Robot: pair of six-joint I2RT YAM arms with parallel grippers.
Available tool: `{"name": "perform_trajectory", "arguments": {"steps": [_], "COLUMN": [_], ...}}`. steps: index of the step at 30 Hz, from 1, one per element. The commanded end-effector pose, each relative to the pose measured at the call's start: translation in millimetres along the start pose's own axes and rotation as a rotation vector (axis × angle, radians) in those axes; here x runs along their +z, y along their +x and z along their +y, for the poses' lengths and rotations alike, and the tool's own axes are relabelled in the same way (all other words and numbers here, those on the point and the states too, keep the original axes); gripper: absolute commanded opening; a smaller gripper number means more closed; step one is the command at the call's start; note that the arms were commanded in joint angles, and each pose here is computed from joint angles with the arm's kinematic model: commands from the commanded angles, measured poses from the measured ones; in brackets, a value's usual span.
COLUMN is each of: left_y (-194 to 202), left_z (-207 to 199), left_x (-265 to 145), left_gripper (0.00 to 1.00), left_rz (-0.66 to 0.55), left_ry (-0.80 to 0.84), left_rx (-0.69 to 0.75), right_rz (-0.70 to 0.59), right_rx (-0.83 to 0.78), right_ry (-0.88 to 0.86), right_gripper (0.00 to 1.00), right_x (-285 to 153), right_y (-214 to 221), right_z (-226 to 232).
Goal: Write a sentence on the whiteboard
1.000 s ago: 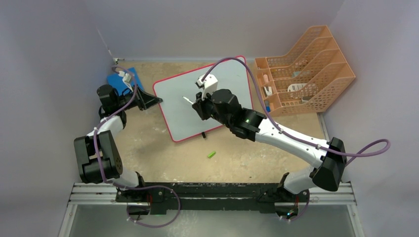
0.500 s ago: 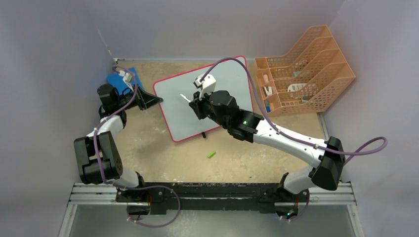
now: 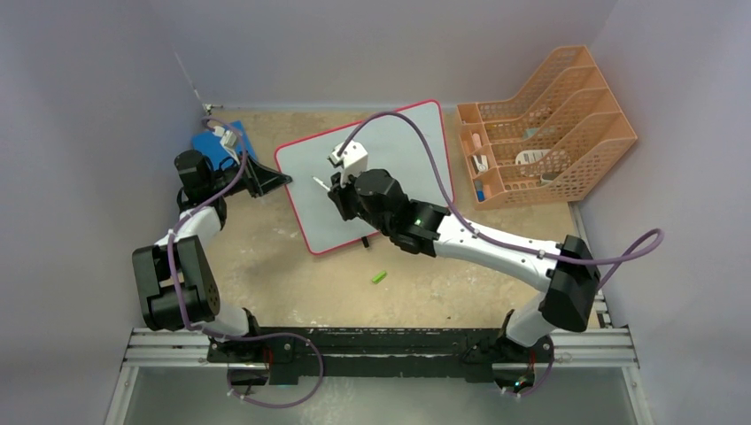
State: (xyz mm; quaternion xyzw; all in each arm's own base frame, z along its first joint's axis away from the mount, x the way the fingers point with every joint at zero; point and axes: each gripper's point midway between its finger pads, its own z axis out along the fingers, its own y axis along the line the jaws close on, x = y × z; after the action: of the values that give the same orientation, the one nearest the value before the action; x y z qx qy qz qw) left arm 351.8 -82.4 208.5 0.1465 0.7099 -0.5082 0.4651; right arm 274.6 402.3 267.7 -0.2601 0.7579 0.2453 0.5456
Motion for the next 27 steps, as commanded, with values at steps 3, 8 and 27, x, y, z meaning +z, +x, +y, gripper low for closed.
{"name": "perform_trajectory", "arguments": {"steps": [3, 8, 27], "left_y": [-10.5, -11.4, -11.8], "left_z": [-8.5, -8.6, -8.9], "left_x": [4.5, 4.5, 4.5], "left_gripper": [0.0, 0.0, 0.0], "left_rz": [-0.005, -0.007, -0.004], "left_ry": [0.008, 0.007, 0.009], "left_rx": [0.08, 0.085, 0.086], "right_rz": [-0.079, -0.075, -0.049], "right_rx": [0.022, 0.025, 0.014], "right_ry": [0.049, 0.066, 0.075], "right_gripper": [0.0, 0.0, 0.0], "right_x": [5.0, 10.5, 27.5], "right_y": [-35.2, -33.9, -27.2], "right_z": [-1.1, -2.5, 0.7]}}
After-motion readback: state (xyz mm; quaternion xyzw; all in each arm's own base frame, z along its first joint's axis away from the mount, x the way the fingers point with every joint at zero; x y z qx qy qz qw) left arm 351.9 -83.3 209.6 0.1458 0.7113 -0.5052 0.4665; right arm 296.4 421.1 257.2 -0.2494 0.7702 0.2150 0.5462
